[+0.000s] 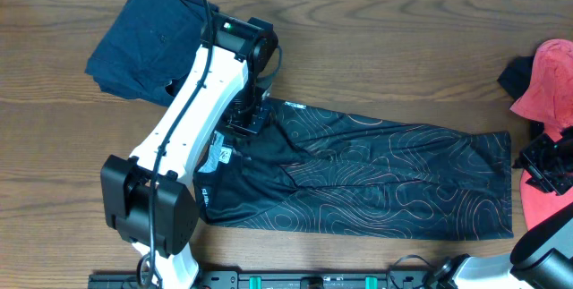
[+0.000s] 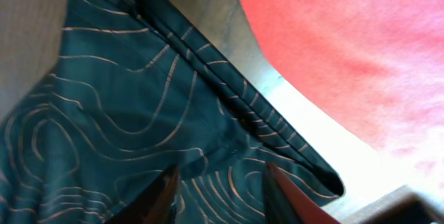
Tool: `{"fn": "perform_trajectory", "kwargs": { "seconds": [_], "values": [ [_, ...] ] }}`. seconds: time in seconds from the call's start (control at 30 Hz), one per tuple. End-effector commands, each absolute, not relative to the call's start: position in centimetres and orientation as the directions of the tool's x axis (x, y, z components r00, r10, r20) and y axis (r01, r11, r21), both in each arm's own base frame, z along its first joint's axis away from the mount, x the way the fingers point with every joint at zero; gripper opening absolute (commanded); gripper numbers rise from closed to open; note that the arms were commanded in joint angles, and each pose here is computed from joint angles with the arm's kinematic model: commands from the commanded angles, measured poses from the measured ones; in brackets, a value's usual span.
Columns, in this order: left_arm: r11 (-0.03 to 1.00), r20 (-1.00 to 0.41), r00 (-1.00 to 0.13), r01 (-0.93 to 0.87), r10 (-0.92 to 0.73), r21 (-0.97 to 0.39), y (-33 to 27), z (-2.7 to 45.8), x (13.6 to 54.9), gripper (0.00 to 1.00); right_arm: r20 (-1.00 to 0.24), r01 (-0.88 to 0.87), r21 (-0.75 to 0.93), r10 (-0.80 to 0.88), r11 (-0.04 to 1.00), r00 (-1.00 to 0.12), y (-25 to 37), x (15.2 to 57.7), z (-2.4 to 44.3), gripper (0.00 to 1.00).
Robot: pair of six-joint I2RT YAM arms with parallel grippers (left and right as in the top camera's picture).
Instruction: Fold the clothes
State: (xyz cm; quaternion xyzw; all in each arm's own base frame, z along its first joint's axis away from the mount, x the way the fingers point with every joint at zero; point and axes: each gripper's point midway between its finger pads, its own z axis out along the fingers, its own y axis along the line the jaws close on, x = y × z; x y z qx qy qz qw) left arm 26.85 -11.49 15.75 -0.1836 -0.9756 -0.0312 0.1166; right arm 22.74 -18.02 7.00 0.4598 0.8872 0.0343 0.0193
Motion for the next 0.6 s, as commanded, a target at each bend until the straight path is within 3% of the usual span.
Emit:
{"fn": "perform_trajectory", "kwargs": {
  "seconds": [0.0,0.13,0.23,0.3,0.43,0.57],
  "values": [
    [0.932,0.300,-0.892,0.362,0.340,0.023,-10.6,16.7,25.0,0.32,-0.033,0.822,0.117,0.829,0.558,-0.558,-18.2,23.3,8.0,0.40],
    [0.930,0.299,-0.892,0.367,0.340,0.034,-10.4,16.7,25.1,0.32,-0.033,0.821,0.126,0.829,0.557,-0.558,-18.2,23.4,8.0,0.41],
    [0.927,0.275,-0.898,0.372,0.343,0.058,-10.3,16.5,25.7,0.41,-0.020,0.813,0.176,0.828,0.555,-0.561,-17.5,24.0,8.1,0.41],
    [0.928,0.226,-0.910,0.369,0.348,0.056,-10.8,16.2,26.8,0.54,-0.013,0.805,0.203,0.823,0.558,-0.567,-16.9,24.4,8.2,0.42],
    [0.934,0.107,-0.931,0.355,0.348,0.051,-12.0,15.4,29.6,0.61,-0.006,0.759,0.252,0.785,0.600,-0.619,-15.4,25.5,8.4,0.47],
    [0.944,0.056,-0.944,0.328,0.325,0.044,-12.6,13.8,30.8,0.63,-0.029,0.750,0.195,0.769,0.632,-0.639,-15.7,25.5,8.1,0.55]
  ]
}}
